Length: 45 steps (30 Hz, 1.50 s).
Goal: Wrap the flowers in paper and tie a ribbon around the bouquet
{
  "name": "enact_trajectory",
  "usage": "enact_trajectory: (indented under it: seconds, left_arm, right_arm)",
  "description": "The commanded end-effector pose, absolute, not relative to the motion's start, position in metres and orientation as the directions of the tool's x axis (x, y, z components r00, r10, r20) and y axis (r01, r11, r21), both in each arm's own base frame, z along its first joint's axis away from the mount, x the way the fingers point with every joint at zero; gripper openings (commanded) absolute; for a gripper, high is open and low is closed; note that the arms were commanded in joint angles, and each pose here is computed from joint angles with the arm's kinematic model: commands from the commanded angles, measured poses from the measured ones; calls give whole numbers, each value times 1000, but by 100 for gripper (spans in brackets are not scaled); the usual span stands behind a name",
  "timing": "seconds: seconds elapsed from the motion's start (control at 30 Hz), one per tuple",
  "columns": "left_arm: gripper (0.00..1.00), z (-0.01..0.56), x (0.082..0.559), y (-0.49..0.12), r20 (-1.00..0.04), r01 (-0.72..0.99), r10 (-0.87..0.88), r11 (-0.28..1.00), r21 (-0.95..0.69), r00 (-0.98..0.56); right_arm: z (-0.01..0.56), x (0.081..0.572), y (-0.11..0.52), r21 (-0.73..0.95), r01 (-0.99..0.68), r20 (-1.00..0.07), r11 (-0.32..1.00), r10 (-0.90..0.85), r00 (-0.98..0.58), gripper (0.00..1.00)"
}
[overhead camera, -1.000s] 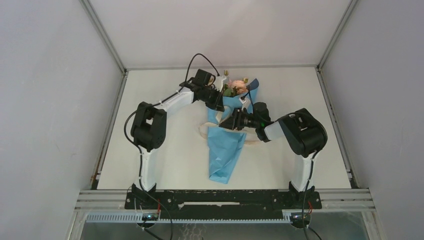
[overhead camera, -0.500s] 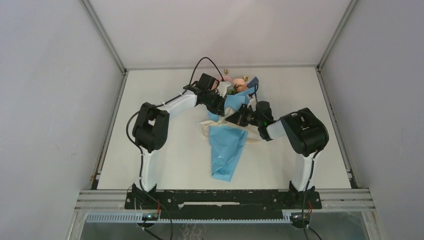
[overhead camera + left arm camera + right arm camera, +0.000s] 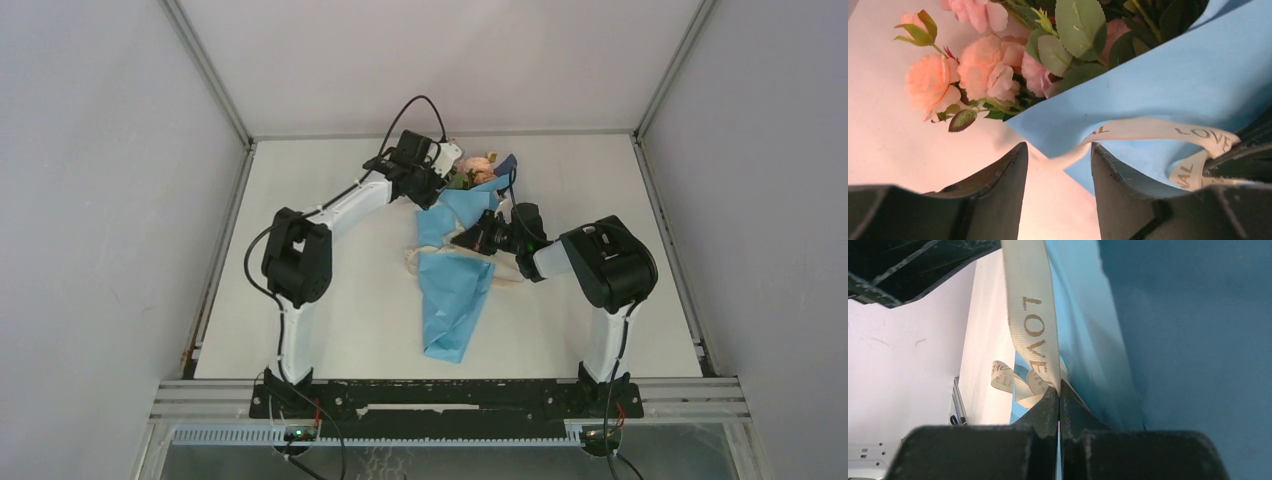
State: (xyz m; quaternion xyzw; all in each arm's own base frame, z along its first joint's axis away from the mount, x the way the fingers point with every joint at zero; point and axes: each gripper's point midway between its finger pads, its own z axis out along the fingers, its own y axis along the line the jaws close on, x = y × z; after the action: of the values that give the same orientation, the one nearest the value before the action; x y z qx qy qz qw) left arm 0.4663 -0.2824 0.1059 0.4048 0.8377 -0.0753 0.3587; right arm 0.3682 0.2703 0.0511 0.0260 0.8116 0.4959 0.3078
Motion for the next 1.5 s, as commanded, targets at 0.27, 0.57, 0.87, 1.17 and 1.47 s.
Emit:
enact_trajectory:
  seconds: [0.27,0.57,0.87,1.17,1.47]
  left_arm:
    - [36,162,343,-315,-699,852,589,521,-55,-405]
    - [51,103,366,-322,-611,815,624,575,-64,-488]
    - [45,77,383,-328,-608,798,618,601,-42,-498]
    - [32,62,388,-330,-609,803,625,595,-33,-489]
    - [0,99,341,-321,-648,860,621,500,-105,-441]
  right_arm:
    - [52,370,271,826,-265,-472,498,355,-807,1]
    - [56,368,271,822,-270,-476,501,346,-808,0]
    - [58,366,271,820,-275,-478,502,339,-810,0]
    - [64,367,269,809,-290,-497,511,332,-802,0]
    - [69,377,253,801,-264,-503,537,367,-782,1]
